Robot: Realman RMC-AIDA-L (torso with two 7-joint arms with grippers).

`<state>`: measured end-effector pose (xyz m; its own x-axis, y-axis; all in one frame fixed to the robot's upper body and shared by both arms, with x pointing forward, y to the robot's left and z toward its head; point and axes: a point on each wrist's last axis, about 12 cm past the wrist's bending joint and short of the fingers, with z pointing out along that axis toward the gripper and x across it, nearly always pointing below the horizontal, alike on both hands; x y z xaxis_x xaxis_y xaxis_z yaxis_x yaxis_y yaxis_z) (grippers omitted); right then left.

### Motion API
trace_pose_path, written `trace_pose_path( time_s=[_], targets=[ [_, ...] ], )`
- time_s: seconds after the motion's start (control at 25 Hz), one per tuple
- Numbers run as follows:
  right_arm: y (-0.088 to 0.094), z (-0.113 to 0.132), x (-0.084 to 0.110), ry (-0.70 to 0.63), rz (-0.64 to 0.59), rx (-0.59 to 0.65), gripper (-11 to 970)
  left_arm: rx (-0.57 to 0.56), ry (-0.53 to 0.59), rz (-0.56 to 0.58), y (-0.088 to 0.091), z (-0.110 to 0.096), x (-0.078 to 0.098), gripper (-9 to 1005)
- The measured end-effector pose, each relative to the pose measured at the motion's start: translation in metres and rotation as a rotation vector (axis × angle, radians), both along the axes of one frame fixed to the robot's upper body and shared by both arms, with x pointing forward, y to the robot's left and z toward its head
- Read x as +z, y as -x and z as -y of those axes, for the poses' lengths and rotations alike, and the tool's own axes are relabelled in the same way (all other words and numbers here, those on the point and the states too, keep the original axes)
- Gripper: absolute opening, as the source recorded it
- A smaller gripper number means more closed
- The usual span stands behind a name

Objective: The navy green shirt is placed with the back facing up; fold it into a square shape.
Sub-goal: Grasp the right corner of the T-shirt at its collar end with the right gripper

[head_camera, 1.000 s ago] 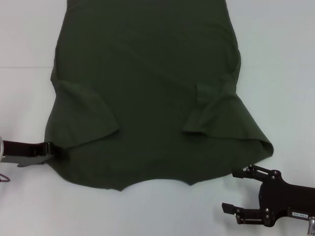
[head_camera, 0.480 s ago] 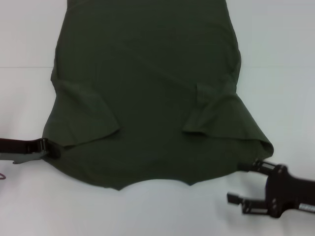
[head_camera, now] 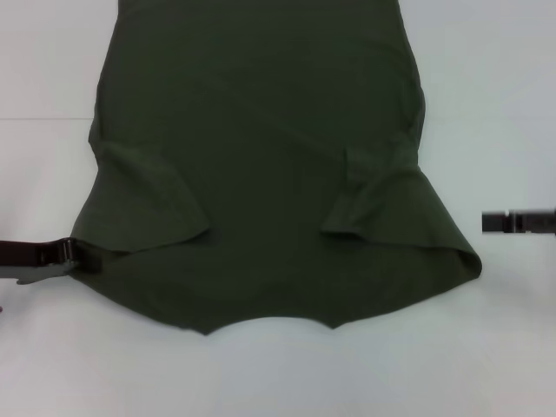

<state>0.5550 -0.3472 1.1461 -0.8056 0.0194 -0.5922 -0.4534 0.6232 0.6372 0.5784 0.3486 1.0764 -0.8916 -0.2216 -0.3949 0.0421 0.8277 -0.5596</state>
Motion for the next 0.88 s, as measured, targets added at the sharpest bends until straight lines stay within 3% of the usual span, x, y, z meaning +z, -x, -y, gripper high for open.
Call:
trace_pose_path(
  time_s=[0.12,0.28,0.4,0.52,0.88],
  targets=[
    [-0.018,-0.006,0.027,0.019,-0.119,-0.001,916,-0.016,-0.004,0.006,0.001,0.000,0.000,43],
    [-0.040,-0.012,0.041,0.225,-0.231,-0.075,916,-0.021,0.003,0.032,0.001,-0.001,0.001,45],
    [-0.051,-0.017,0.037,0.397,-0.282,-0.104,915,-0.023,0.007,0.044,0.001,-0.002,0.002,46],
    [-0.058,-0.026,0.028,0.482,-0.304,-0.097,915,-0.035,0.007,0.050,0.002,-0.002,0.002,47],
    [-0.065,-0.037,0.002,0.488,-0.302,-0.114,916,-0.048,0.009,0.056,0.004,-0.001,0.001,51]
  ],
)
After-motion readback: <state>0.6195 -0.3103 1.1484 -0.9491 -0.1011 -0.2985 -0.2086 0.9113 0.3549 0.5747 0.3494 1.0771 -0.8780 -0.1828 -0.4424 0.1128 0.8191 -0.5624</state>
